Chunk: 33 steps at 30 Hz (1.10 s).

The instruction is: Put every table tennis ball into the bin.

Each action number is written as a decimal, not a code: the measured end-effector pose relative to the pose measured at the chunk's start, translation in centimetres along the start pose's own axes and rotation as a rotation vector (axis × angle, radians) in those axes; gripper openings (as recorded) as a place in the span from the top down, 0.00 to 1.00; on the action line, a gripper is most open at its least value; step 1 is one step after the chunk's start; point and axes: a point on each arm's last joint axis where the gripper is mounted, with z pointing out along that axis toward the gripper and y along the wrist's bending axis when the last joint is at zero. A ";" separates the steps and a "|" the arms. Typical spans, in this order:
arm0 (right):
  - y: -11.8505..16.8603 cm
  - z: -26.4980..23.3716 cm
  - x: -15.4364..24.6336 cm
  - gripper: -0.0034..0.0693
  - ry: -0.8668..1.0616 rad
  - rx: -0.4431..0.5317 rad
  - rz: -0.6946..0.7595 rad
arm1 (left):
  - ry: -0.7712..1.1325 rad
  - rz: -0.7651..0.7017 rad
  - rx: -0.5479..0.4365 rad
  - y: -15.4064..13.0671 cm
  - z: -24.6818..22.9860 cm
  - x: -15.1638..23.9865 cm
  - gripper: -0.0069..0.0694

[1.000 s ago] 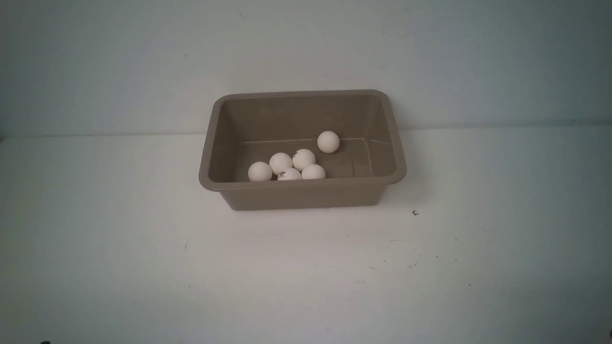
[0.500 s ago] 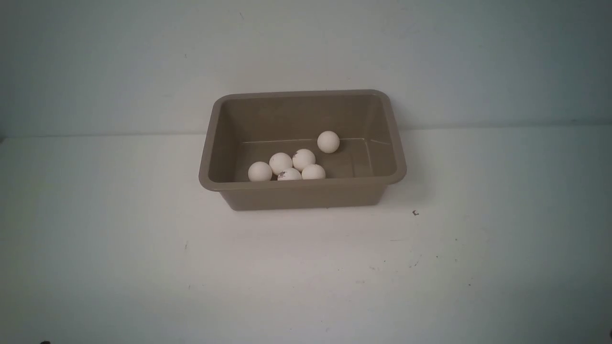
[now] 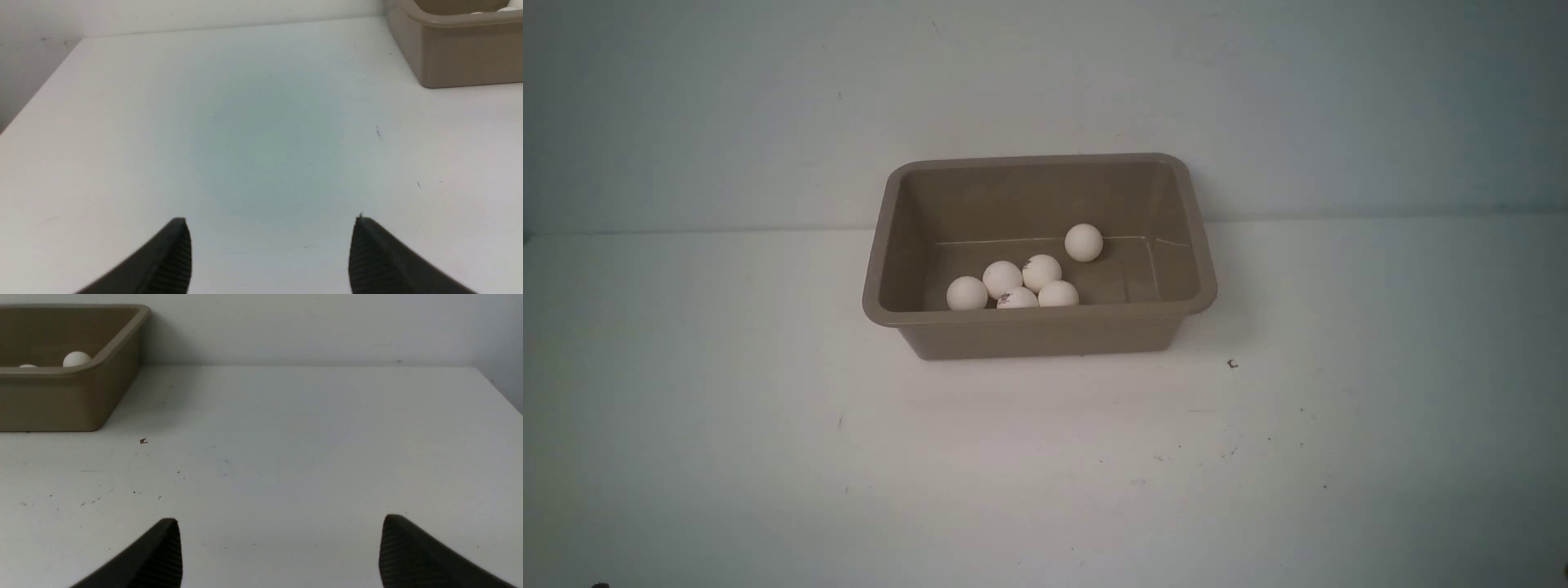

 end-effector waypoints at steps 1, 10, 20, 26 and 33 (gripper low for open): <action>0.0 0.0 0.0 0.14 0.000 0.000 -0.002 | 0.000 0.000 0.000 0.0 0.0 0.0 0.30; 0.0 0.0 0.0 0.14 -0.001 0.000 -0.010 | 0.000 -0.001 0.000 0.0 0.0 0.0 0.30; 0.0 0.0 0.0 0.14 -0.001 0.000 -0.010 | 0.000 -0.001 0.000 0.0 0.0 0.0 0.30; 0.0 0.0 0.0 0.14 -0.001 0.000 -0.010 | 0.000 -0.001 0.000 0.0 0.0 0.0 0.30; 0.0 0.0 0.0 0.14 -0.002 0.000 -0.010 | 0.000 -0.001 0.000 0.0 0.0 0.0 0.30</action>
